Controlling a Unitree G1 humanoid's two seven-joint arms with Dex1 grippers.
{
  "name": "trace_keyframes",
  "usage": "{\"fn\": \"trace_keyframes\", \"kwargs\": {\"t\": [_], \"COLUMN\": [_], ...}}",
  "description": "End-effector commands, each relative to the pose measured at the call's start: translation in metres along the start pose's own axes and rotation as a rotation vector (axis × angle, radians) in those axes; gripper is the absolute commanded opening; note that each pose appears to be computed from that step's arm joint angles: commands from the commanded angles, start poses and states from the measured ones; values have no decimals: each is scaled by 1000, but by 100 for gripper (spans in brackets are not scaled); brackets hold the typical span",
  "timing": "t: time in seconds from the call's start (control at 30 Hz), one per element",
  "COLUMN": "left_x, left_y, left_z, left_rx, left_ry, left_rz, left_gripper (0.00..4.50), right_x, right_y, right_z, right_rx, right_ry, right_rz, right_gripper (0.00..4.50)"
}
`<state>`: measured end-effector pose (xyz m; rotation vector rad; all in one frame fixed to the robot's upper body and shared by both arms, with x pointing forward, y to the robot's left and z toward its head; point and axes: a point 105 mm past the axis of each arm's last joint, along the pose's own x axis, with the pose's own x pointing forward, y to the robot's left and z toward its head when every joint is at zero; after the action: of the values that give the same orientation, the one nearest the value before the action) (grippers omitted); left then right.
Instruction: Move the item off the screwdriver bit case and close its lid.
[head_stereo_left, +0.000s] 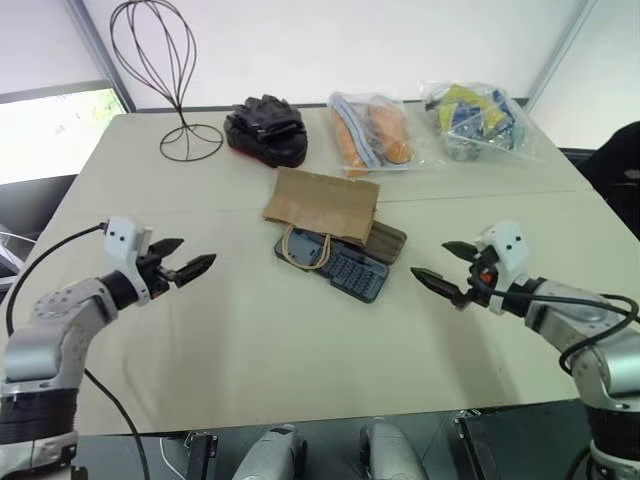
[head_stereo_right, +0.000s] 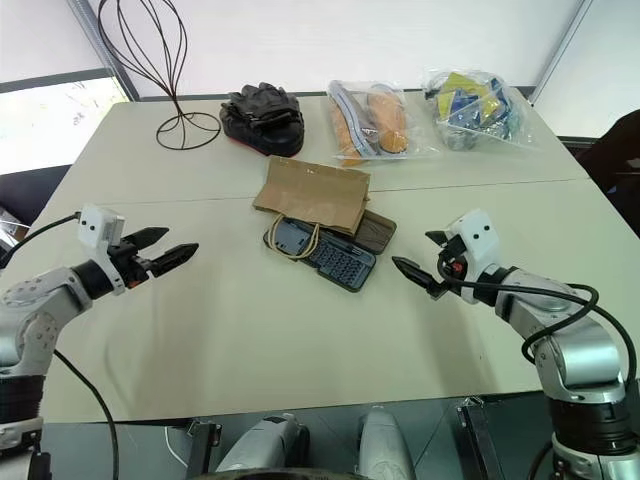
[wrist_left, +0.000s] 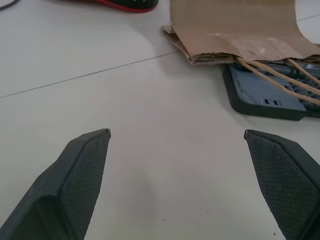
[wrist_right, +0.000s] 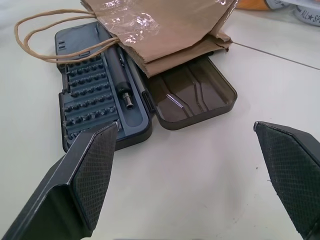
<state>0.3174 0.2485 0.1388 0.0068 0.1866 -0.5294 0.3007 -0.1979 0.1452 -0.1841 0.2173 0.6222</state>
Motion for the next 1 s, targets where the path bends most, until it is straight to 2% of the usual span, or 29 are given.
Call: {"fn": "trace_keyframes", "kwargs": {"t": [0.03, 0.3, 1.0], "left_x": [-5, -2, 5], "left_y": [-1, 0, 10], "left_z": [18, 13, 20], "left_rx": [-14, 4, 105], "left_ry": [-97, -74, -74], "left_rz": [4, 13, 27], "left_gripper": [447, 447, 447], "right_x": [0, -1, 4], "right_y": [-2, -4, -1], "right_z": [10, 8, 15], "right_rx": [-39, -41, -67], "right_ry": [-29, -24, -34], "right_rz": [-5, -19, 3], "right_gripper": [448, 448, 448]}}
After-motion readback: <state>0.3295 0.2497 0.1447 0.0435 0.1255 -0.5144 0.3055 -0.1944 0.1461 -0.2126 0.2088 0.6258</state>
